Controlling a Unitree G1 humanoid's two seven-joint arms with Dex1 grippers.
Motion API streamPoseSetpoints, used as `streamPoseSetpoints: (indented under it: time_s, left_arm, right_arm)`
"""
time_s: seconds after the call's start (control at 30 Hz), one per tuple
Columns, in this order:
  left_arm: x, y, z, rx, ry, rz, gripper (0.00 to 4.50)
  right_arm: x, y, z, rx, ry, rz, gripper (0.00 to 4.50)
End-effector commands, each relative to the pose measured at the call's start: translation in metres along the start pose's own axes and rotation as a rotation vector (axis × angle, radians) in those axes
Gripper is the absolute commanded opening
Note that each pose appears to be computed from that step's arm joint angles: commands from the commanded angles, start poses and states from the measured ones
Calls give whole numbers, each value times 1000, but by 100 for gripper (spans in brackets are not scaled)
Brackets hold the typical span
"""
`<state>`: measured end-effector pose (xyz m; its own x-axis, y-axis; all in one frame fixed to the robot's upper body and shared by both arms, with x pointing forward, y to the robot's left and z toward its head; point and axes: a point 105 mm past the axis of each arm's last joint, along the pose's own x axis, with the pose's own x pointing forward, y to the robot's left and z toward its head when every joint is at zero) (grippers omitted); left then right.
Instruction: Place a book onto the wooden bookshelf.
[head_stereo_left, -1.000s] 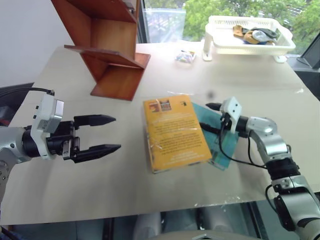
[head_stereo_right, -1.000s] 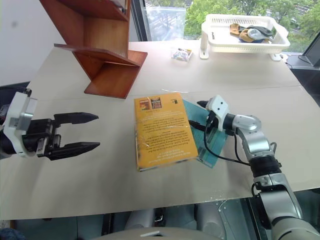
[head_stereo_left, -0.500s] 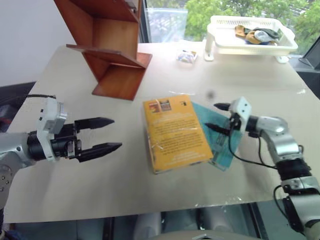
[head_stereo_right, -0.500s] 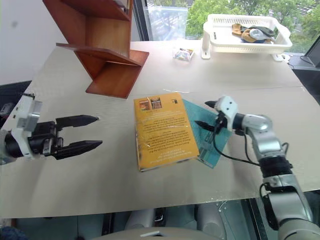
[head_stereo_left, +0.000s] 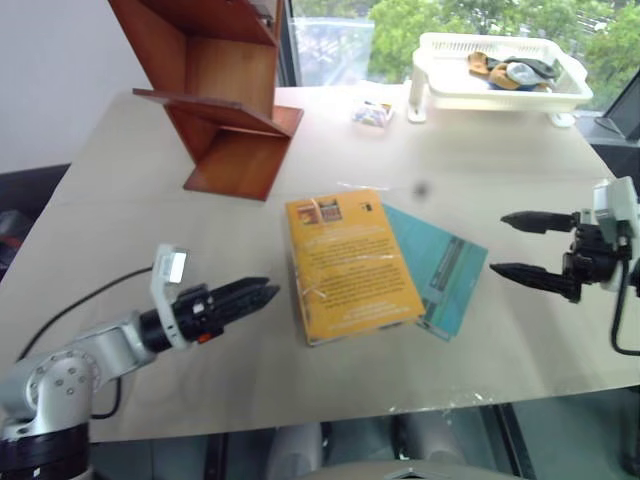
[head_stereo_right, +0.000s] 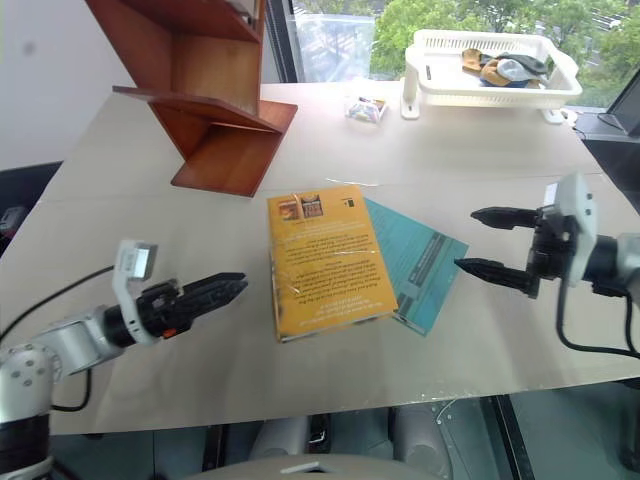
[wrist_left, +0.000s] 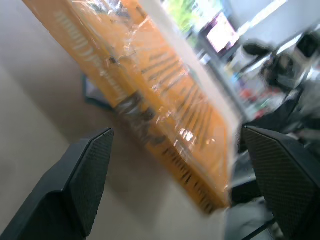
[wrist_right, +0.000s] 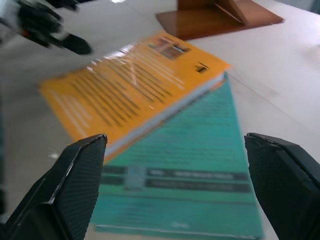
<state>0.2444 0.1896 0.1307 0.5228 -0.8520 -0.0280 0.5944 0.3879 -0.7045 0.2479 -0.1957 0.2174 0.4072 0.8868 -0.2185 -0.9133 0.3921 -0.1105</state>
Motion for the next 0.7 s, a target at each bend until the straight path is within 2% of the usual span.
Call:
streamPoseSetpoints:
  time_s: [0.03, 0.2, 0.33, 0.57, 0.7]
  left_arm:
    - [9, 9, 0, -126, -56, -24, 441]
    - [28, 18, -8, -267, -52, -63, 441]
    - [40, 17, -17, -372, -19, -131, 441]
    - [54, 22, -8, -409, -50, -163, 441]
    - [57, 20, -7, -365, -58, -180, 441]
  right_arm:
    - [-3, 6, 19, -35, -13, -22, 450]
    - [-5, 21, 22, -13, -13, 15, 450]
    - [-2, 34, 33, -26, -75, 54, 450]
    - [-3, 46, 36, -36, -83, 88, 450]
    - [-7, 43, 31, -38, -53, 60, 450]
